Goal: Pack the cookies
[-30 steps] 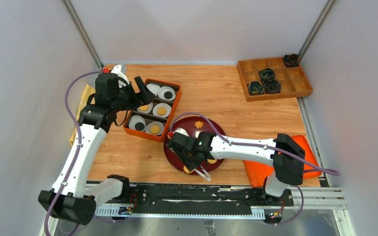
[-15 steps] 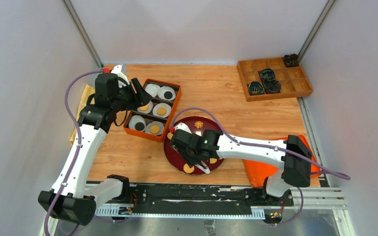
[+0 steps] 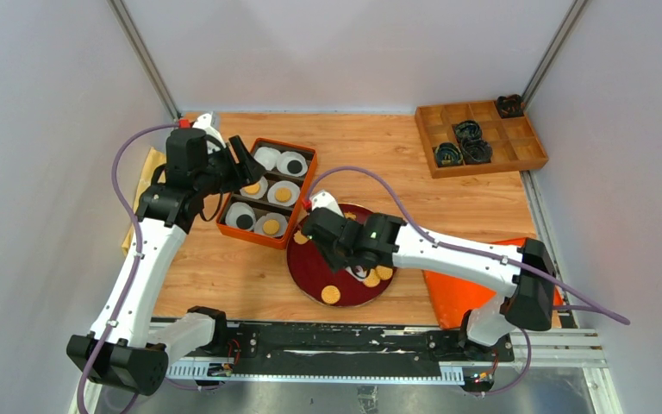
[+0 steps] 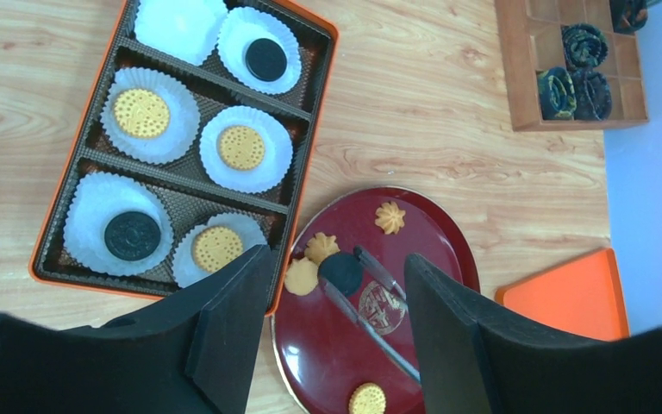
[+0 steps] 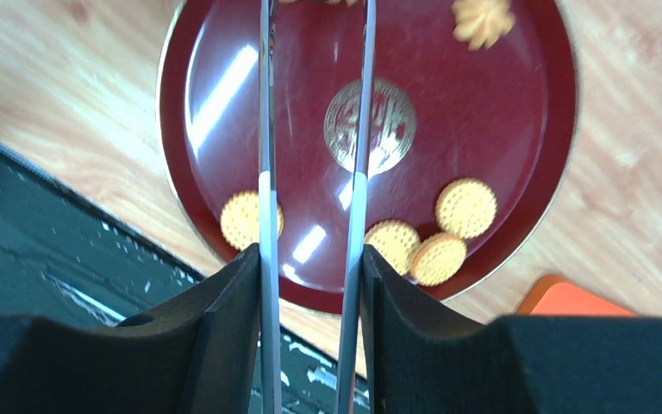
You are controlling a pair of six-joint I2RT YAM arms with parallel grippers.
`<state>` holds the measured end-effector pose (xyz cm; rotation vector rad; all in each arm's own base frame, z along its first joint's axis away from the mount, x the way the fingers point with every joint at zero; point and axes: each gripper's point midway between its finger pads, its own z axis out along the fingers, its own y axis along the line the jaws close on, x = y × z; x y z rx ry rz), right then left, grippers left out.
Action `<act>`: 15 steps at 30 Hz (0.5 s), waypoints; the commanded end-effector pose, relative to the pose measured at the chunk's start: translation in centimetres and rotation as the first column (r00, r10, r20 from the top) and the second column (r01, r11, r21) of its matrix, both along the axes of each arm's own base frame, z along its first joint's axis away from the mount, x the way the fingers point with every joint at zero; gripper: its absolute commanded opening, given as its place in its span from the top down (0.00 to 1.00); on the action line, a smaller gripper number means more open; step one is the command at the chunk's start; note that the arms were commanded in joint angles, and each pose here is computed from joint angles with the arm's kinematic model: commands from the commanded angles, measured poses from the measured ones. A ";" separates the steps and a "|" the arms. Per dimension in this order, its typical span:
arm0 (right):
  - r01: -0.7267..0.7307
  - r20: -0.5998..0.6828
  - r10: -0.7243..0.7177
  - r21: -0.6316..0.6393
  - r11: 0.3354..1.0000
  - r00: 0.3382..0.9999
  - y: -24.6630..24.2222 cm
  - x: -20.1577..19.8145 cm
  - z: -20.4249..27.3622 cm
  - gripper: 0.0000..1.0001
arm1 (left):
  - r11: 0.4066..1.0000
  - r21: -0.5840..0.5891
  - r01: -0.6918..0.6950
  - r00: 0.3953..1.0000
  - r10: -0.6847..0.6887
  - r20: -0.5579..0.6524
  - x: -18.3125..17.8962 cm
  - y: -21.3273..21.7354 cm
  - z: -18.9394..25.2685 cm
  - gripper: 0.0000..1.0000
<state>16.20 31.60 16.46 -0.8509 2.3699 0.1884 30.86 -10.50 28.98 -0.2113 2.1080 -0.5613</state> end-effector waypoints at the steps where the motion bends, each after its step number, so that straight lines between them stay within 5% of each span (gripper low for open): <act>1: 0.062 0.126 -0.072 0.080 0.995 0.989 0.1 4.6 4.7 1.00 | 0.999 0.015 -0.048 0.998 0.047 0.038 0.1 0.8 1.7 0.34; 15: 0.005 0.182 -0.039 0.183 0.983 0.983 8.6 18.1 6.6 1.00 | 0.989 0.069 -0.129 0.991 0.127 0.033 2.0 2.2 1.8 0.30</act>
